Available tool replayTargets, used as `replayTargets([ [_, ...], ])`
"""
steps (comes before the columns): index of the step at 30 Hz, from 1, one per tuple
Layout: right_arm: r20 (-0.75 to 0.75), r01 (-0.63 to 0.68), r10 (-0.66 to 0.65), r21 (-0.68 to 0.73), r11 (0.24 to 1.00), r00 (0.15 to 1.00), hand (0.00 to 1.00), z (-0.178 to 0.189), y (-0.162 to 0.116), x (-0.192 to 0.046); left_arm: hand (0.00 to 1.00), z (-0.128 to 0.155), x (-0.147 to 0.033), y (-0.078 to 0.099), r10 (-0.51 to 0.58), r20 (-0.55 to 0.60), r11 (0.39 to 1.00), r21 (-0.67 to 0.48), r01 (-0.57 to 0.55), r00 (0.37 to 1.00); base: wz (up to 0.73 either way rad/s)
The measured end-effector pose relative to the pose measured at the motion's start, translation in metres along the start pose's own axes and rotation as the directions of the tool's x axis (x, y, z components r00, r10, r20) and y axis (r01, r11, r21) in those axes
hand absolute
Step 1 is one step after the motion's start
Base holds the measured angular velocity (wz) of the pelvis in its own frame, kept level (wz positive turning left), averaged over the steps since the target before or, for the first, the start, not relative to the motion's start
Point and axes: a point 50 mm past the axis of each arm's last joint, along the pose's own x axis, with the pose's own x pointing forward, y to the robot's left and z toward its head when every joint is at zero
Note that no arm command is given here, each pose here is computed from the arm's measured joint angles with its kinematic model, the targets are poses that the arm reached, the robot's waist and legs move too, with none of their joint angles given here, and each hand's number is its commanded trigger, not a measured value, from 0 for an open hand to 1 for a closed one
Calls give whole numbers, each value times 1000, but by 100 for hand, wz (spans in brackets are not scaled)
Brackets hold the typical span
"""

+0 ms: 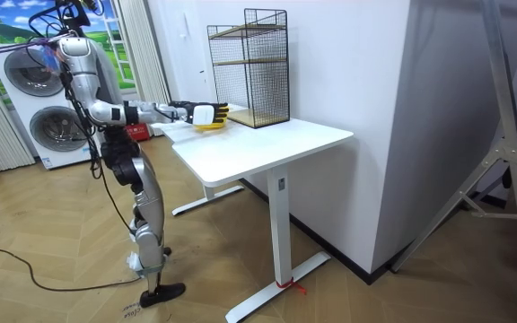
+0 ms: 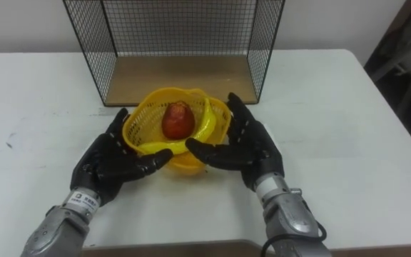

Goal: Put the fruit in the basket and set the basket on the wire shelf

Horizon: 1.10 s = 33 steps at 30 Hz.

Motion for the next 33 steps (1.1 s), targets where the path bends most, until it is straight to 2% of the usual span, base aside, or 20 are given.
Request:
replayTargets([
  [7,1,27,-27,-1,1000,1000,0,0,-1,0,0,7,6,-4,-21,23,1000,8,21,1000,4],
  [20,7,48,-48,0,999,999,0,0,3,2,0,7,6,-5,-27,26,1000,9,27,999,0],
  [28,93,39,-38,-13,999,995,0,23,9,18,0,33,9,-21,-88,131,996,29,85,987,0],
  [33,116,36,-34,-13,999,993,0,27,10,19,0,36,11,-22,-96,140,995,33,92,986,0],
])
